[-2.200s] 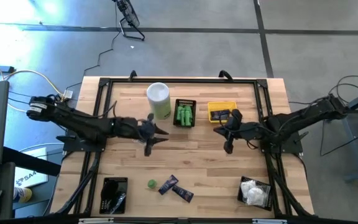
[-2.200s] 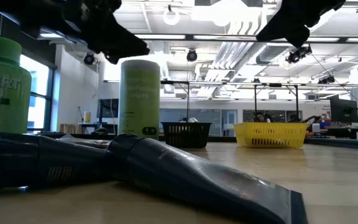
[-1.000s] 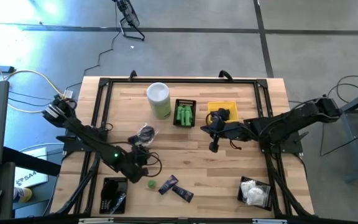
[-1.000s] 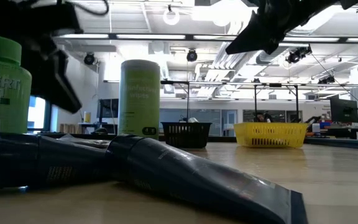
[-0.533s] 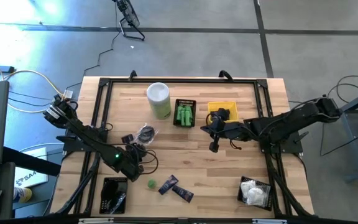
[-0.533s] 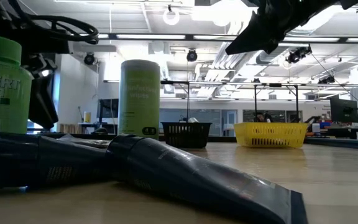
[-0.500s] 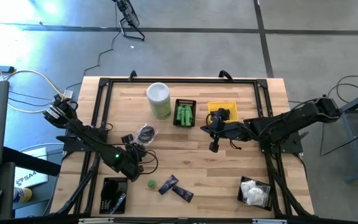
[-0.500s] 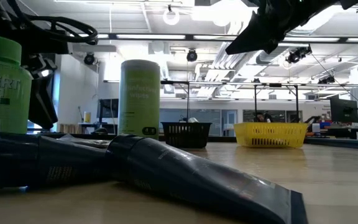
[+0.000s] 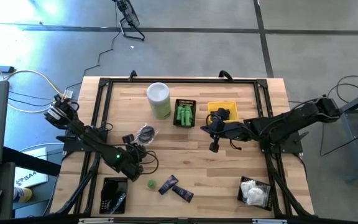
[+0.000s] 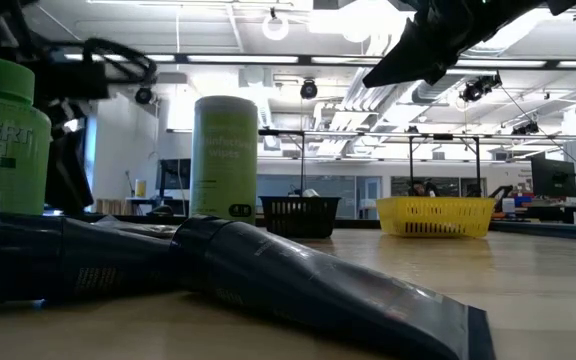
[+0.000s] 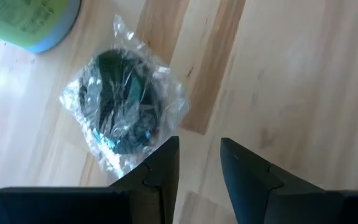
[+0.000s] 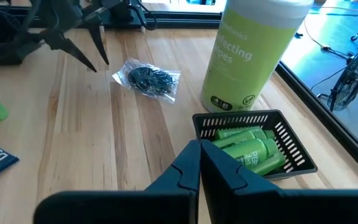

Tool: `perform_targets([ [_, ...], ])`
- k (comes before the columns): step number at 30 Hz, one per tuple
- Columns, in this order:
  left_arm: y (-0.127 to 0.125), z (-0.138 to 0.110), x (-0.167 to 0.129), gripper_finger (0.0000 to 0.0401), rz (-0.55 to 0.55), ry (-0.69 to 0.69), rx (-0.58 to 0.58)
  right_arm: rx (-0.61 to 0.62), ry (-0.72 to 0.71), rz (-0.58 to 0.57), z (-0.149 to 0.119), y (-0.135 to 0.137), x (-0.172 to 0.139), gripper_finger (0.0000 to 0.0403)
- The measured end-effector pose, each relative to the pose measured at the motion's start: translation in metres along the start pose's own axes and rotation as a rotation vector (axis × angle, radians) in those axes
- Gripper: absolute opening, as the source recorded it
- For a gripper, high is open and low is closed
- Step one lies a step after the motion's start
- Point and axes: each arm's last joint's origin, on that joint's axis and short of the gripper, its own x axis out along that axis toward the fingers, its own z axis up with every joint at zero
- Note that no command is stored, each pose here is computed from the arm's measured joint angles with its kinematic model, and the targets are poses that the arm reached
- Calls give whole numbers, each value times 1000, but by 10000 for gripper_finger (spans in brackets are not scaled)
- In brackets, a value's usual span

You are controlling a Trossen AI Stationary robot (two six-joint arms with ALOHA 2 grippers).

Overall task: Pick & Place Travel size toiletries
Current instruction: Put the black hair brush into the bottom left black bin

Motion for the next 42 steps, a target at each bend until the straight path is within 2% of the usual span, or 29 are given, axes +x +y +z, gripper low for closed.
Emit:
perform_targets([
  [7,-4,-12,18,113,72,22,49,0,0,0,0,0,0,5],
  [13,-4,-10,25,113,105,13,38,0,-1,0,0,0,0,5],
  [27,4,7,38,113,100,-3,12,0,-1,0,0,0,0,5],
  [34,3,7,38,111,90,2,16,0,-1,0,0,0,0,5],
  [37,3,7,38,95,87,5,16,0,-1,0,0,0,0,5],
  [42,3,6,38,39,73,17,15,0,-1,0,0,0,0,5],
])
